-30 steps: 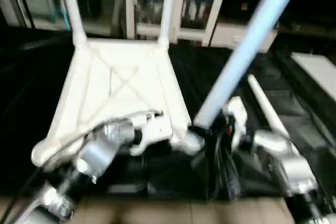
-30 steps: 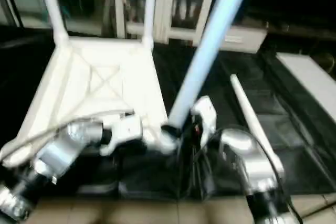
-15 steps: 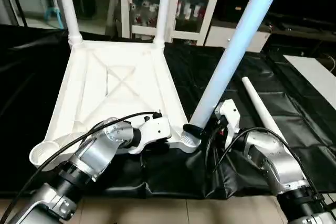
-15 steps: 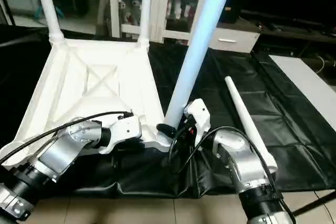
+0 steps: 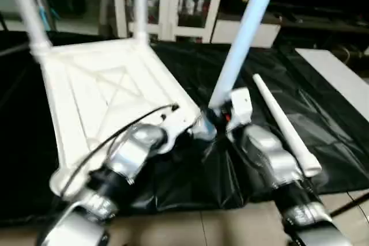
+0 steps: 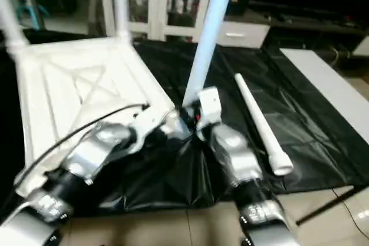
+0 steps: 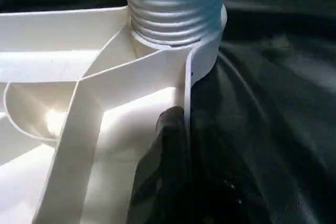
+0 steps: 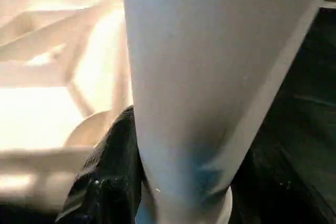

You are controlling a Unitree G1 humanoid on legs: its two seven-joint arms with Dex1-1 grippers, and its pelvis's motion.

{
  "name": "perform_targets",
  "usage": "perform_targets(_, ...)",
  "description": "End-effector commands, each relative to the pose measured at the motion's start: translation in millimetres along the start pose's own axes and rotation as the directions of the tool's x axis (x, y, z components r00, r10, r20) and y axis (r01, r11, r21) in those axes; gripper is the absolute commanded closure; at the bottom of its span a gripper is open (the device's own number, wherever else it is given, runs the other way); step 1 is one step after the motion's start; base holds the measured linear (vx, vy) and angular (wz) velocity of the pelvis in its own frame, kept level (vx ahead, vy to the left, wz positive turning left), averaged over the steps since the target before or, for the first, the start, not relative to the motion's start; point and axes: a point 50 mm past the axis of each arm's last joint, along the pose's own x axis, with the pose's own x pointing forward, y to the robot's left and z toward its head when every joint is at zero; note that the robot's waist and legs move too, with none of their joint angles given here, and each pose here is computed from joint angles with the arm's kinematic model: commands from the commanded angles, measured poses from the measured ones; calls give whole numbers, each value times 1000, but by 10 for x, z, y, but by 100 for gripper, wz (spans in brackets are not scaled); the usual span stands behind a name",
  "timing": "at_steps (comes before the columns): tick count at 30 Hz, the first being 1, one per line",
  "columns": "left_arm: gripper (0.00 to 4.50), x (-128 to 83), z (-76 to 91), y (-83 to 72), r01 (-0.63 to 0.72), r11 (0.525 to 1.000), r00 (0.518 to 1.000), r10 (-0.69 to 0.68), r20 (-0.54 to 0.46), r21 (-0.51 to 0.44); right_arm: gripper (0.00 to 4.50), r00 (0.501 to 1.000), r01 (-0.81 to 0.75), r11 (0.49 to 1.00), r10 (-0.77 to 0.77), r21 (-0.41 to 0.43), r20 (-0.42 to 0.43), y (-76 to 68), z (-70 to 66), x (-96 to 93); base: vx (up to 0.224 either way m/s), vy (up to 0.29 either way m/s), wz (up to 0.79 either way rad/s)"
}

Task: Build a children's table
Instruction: Insert table leg to table base

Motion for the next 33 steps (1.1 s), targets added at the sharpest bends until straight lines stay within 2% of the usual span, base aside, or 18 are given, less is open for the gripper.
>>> perform_targets(1, 450, -15, 295, 108, -114, 993, 989, 116, 96, -28, 264, 912, 315, 949, -298, 15, -281, -376, -625, -183, 0, 0, 0)
perform_targets(2, 450, 37, 369, 81, -140, 989, 984, 144, 106, -46, 264, 898, 364, 930, -335, 56, -285, -336, -612, -133, 0, 0, 0)
perform_targets(3, 450, 42, 376, 78, -141, 989, 984, 145, 107, -48, 264, 897, 367, 928, -336, 60, -286, -331, -611, -128, 0, 0, 0)
perform_targets(5, 450, 129, 617, -12, -195, 980, 967, 199, 159, -40, 264, 870, 455, 883, -413, 117, -269, -190, -509, 7, 61, -18, 0)
perform_targets(8, 450, 134, 660, -24, -203, 979, 964, 206, 170, -32, 264, 867, 465, 878, -425, 115, -261, -163, -479, 33, 63, -14, 0)
perform_targets(19, 450, 133, 608, 61, -240, 969, 958, 245, 147, -52, 264, 896, 428, 896, -404, 119, -187, -38, -342, 149, 10, 1, 0)
perform_targets(20, 450, 132, 607, 64, -240, 969, 958, 245, 148, -52, 229, 911, 399, 911, -381, 105, -161, -25, -306, 164, 0, 0, 0)
perform_targets(21, 450, 132, 607, 64, -239, 970, 958, 244, 148, -53, 229, 913, 396, 912, -378, 107, -155, -23, -298, 167, 0, 0, 0)
perform_targets(22, 450, 132, 607, 65, -238, 970, 959, 243, 149, -53, 208, 919, 385, 916, -370, 111, -139, -20, -271, 175, 0, 0, 0)
perform_targets(26, 450, 124, 577, 76, -230, 972, 960, 234, 153, -45, 175, 947, 321, 935, -314, 150, -66, 2, -130, 216, 0, 0, 0)
perform_targets(27, 450, 107, 548, 92, -224, 974, 961, 228, 159, -38, 161, 955, 296, 942, -294, 156, -32, -11, -66, 222, 0, 0, 0)
perform_targets(31, 450, 47, 433, 137, -197, 980, 968, 199, 152, -27, 140, 966, 251, 955, -257, 159, 16, -84, 21, 200, 0, 0, 0)
perform_targets(33, 450, 5, 351, 156, -175, 985, 974, 175, 143, -17, 111, 973, 220, 964, -228, 148, 37, -134, 53, 169, 0, 0, 0)
